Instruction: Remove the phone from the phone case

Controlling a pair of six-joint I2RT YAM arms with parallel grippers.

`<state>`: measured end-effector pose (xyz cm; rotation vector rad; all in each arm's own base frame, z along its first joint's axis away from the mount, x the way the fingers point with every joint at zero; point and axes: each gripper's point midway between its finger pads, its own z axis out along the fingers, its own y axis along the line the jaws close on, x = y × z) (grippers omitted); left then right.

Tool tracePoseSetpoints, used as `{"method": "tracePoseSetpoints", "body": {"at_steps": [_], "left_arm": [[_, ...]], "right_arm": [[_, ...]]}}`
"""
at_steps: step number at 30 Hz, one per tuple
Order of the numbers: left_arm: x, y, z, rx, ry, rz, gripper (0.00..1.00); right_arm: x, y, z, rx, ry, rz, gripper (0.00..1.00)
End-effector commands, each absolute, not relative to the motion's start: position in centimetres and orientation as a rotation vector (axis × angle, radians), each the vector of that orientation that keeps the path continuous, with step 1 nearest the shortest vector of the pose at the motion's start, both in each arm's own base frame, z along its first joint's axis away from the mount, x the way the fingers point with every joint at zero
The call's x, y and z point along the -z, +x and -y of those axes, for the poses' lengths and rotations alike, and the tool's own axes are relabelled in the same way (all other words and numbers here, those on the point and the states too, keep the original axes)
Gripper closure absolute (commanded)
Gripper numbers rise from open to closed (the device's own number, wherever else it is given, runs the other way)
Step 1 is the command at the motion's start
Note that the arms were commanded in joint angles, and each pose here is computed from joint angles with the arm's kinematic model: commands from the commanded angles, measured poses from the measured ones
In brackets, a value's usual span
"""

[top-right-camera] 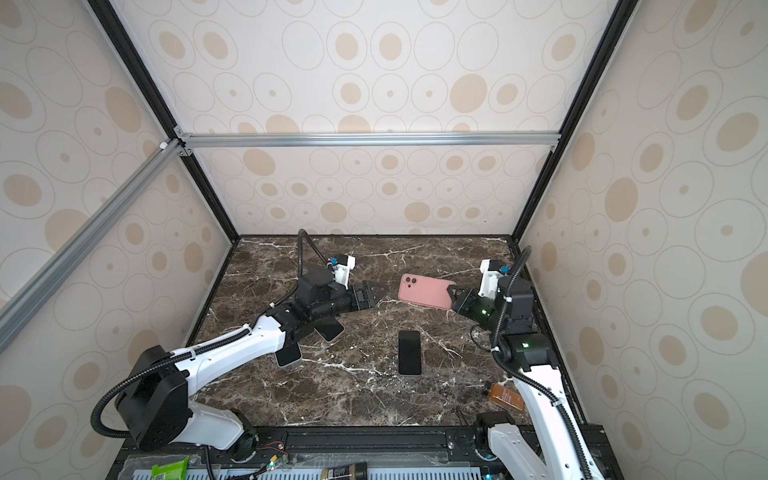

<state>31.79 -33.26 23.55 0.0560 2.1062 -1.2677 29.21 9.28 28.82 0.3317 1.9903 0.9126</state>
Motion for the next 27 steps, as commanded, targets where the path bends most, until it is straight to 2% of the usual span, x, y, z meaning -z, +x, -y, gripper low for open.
{"method": "tracePoseSetpoints", "body": {"at_steps": [1, 8, 14, 18, 24, 27], "left_arm": [[-26.2, 31.3, 34.4, 1.456, 0.042, -1.994, 0.06], [-29.6, 30.7, 35.8, 1.650, 0.094, -1.850, 0.09], [-29.1, 30.7, 36.5, 1.669, 0.113, -1.870, 0.25], [-29.5, 31.0, 36.9, 1.712, 0.108, -1.833, 0.37], [-30.9, 31.6, 37.1, 1.709, 0.114, -1.774, 0.67], [-31.3, 31.7, 36.9, 1.697, 0.123, -1.760, 0.78]], "right_arm": [[-32.1, 29.4, -10.4, -1.088, 0.348, -1.831, 1.00], [-31.2, 29.3, -11.6, -1.137, 0.349, -1.838, 1.00], [-31.7, 29.3, -12.0, -1.186, 0.365, -1.795, 1.00], [-32.1, 29.3, -12.4, -1.231, 0.378, -1.762, 1.00], [-32.1, 29.4, -12.7, -1.244, 0.391, -1.747, 1.00], [-31.5, 29.3, -12.3, -1.210, 0.404, -1.765, 1.00]]}}
